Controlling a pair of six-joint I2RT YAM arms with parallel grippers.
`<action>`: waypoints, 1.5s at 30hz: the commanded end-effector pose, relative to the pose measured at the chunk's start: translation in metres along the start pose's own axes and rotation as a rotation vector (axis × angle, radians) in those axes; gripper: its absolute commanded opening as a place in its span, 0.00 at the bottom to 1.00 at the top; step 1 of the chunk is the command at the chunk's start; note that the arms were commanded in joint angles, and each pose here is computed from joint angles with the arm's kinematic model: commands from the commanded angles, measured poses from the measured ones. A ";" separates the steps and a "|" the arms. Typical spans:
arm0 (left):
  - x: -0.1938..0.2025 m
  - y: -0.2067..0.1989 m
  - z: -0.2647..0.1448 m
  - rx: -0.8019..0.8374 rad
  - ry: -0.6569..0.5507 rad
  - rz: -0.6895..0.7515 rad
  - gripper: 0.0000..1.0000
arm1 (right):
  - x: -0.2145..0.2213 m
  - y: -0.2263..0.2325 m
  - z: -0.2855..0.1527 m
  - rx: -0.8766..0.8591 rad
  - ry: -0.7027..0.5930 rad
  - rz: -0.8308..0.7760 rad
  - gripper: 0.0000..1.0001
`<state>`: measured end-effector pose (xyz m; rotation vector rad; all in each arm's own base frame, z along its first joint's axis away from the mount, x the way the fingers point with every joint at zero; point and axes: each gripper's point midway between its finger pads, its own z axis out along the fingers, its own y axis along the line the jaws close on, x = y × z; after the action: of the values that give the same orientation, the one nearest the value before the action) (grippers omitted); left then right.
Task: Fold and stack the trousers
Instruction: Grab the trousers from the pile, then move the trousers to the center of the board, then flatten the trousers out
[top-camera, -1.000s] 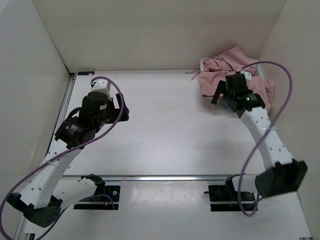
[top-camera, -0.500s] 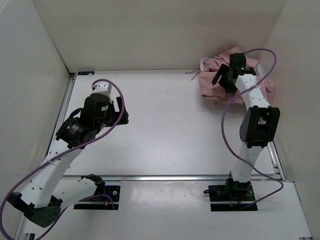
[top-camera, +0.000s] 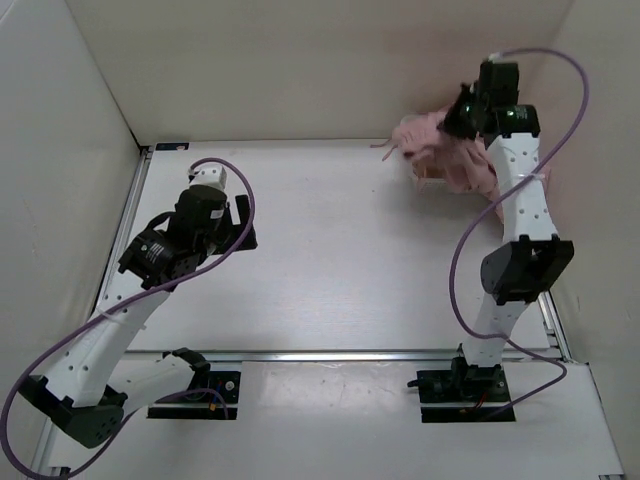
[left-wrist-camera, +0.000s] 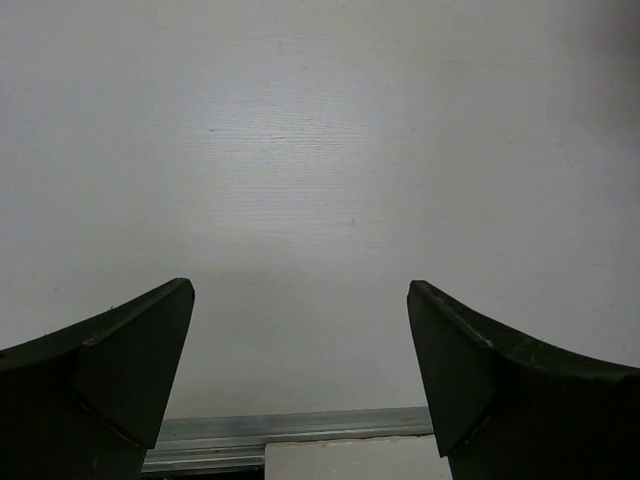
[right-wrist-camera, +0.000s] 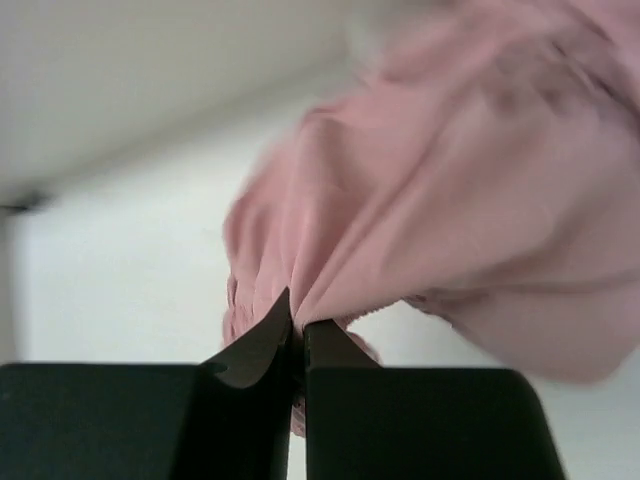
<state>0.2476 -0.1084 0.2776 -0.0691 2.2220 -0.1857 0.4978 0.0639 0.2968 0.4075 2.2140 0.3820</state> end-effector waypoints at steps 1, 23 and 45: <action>-0.007 0.006 0.000 -0.058 -0.010 0.004 1.00 | -0.061 0.140 -0.164 -0.472 -0.278 -0.167 0.00; 0.005 0.044 0.040 -0.218 0.102 -0.087 1.00 | 0.212 -0.051 -0.186 0.019 0.091 -0.014 0.99; 0.115 -0.165 0.205 0.289 0.671 0.025 1.00 | 0.266 -0.016 -0.166 -0.111 0.329 0.171 0.97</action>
<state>0.3474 -0.2862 0.0871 0.1776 2.7927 -0.4354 0.2009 0.1148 0.2117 0.4151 2.4636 0.5015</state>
